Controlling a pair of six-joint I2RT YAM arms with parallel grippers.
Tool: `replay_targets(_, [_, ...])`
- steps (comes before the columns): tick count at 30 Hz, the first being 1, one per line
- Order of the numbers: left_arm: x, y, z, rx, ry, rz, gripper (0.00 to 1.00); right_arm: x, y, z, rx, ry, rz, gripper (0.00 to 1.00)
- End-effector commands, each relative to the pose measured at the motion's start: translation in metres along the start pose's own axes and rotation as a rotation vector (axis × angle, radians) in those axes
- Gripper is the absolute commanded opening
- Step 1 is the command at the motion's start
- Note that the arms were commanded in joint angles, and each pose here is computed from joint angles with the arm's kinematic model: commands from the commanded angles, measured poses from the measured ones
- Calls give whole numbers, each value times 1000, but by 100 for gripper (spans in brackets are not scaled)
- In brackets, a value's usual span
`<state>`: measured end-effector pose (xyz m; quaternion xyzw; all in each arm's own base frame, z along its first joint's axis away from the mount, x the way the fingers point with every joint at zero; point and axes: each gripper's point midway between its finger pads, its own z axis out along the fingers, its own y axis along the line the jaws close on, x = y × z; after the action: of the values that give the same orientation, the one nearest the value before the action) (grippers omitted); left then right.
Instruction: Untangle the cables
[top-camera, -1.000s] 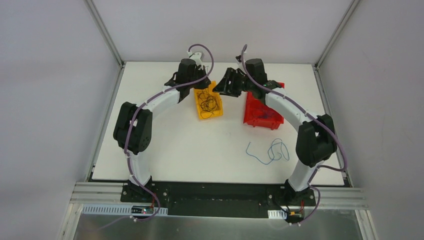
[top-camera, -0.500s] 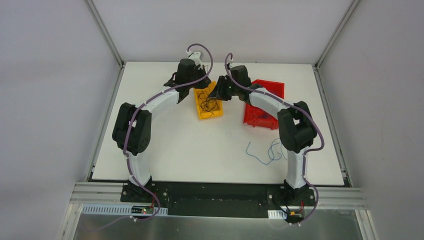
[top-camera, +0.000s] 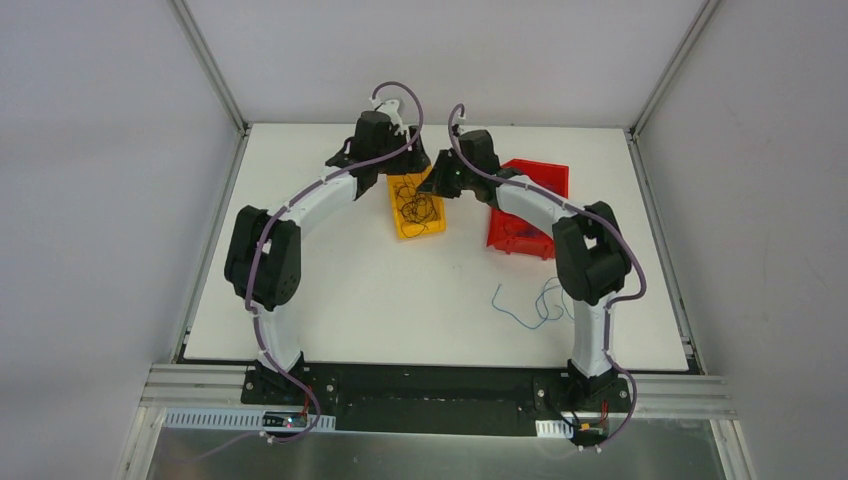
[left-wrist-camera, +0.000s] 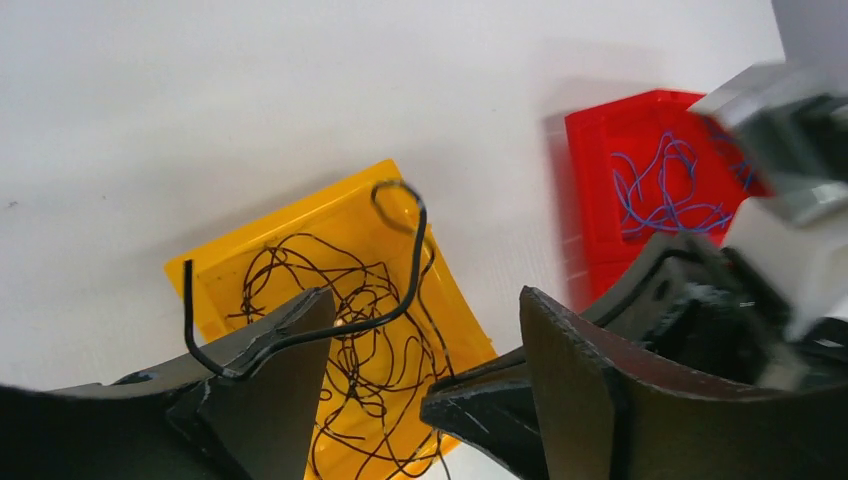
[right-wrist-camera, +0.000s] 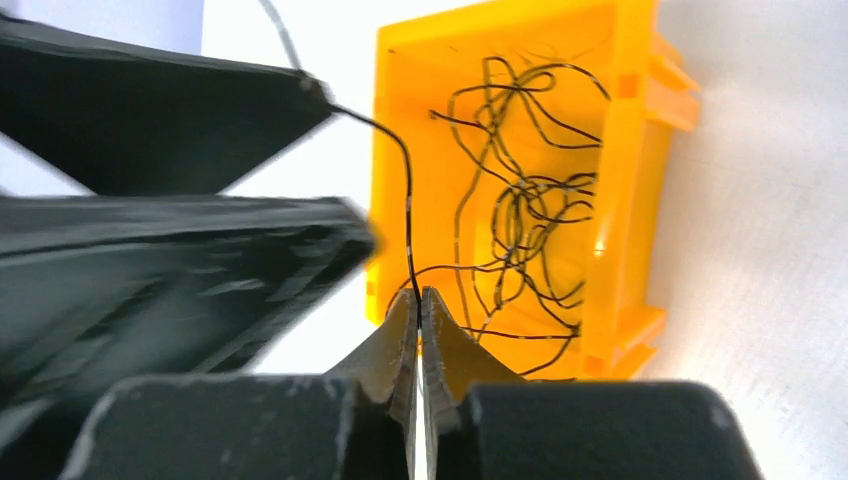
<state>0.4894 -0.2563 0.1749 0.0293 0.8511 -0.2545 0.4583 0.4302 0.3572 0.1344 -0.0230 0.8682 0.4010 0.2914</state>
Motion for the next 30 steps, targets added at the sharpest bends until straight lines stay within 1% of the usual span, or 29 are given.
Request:
replay_targets(1, [-50,4,-35,-82,-67,43,74,18,-27,10,141,45,27,0])
replay_targets(3, [-54,9,-43,-116,-60,33,78,31,-42,16,220,73,22,0])
replay_targets(7, [-51,25,-56,-193,-27,-12,80,46,-60,28,329,130,-1,0])
replay_targets(14, [-46,42,-75,-252,-40,-33,77,48,-59,29,423,167,-89,0])
replay_targets(16, [-42,45,-76,-259,-33,-32,74,49,-59,30,440,174,-103,0])
replay_targets(17, [-39,46,-75,-257,-26,-28,71,50,-59,30,448,179,-108,1])
replay_targets(19, [-35,48,-72,-253,-12,-26,66,50,-56,32,447,179,-117,12])
replay_targets(21, [-33,48,-75,-253,-9,-34,63,46,-48,30,439,168,-124,13])
replay_targets(24, [-34,48,-87,-261,-29,-49,63,34,-37,24,434,139,-131,16])
replay_targets(28, [-27,48,-101,-248,-77,-99,66,18,-28,15,450,102,-147,28])
replay_targets(30, [-21,48,-107,-240,-93,-124,67,9,-20,8,455,85,-158,30])
